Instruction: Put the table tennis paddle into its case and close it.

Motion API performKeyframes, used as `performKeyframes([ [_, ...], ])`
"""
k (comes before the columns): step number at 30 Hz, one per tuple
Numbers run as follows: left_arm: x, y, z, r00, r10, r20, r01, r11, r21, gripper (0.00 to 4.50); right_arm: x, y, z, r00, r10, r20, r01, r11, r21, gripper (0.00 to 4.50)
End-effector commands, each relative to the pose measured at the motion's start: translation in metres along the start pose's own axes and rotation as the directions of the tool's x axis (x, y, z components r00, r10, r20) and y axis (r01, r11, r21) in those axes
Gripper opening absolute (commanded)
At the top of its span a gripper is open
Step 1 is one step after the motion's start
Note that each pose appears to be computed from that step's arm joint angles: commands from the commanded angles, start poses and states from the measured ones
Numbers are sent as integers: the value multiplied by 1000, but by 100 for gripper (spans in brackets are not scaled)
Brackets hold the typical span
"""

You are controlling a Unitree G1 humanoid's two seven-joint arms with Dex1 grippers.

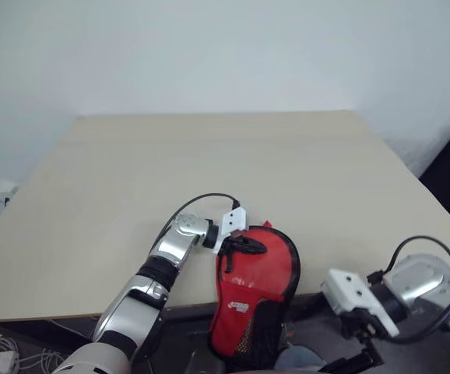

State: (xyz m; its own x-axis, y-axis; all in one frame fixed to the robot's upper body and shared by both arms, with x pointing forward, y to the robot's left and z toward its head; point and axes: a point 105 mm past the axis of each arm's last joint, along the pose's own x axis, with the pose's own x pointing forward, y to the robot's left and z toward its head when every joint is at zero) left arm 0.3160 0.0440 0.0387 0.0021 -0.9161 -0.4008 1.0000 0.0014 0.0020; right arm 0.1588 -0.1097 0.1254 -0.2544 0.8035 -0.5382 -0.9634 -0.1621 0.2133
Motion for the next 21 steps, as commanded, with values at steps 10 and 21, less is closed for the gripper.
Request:
performKeyframes([
  [10, -23, 2, -29, 987, 150, -61, -156, 980, -125, 123, -23, -131, 9, 832, -547, 89, 525, 830, 189, 450],
  [21, -62, -1, 15, 944, 315, 103, -309, 948, -74, 448, 0, -165, -13, 732, -677, 78, 615, 706, 350, 450],
])
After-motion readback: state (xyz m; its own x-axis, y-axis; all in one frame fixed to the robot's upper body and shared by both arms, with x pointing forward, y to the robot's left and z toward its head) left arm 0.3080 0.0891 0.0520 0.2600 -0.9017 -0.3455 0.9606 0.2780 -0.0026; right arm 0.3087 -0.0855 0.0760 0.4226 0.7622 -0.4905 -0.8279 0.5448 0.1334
